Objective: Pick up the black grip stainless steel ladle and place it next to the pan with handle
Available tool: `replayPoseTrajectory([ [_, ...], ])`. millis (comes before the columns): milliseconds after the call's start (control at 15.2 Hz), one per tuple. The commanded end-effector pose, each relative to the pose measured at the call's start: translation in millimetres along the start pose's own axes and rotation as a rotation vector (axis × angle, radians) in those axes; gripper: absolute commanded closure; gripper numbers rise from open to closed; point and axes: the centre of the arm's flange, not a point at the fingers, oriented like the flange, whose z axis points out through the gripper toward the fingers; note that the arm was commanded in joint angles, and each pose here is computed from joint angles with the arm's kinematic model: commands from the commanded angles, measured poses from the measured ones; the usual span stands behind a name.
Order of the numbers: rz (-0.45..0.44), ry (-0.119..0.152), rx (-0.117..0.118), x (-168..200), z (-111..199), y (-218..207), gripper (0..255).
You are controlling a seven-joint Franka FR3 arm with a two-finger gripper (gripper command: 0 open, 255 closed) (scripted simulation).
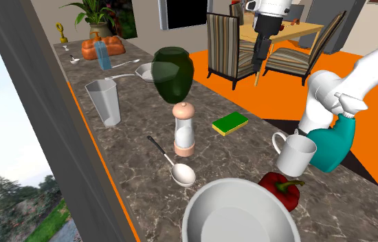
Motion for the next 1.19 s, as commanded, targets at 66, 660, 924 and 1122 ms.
replayPoseTrajectory([
  [66, 0.019, -0.006, -0.004, 5, 6, -12, 0],
  [660, 0.193, -0.061, -0.041, 55, 59, -115, 0],
  [924, 0.27, -0.086, -0.058, 81, 85, -157, 0],
  [1122, 0.328, -0.104, -0.07, 103, 105, -187, 0],
])
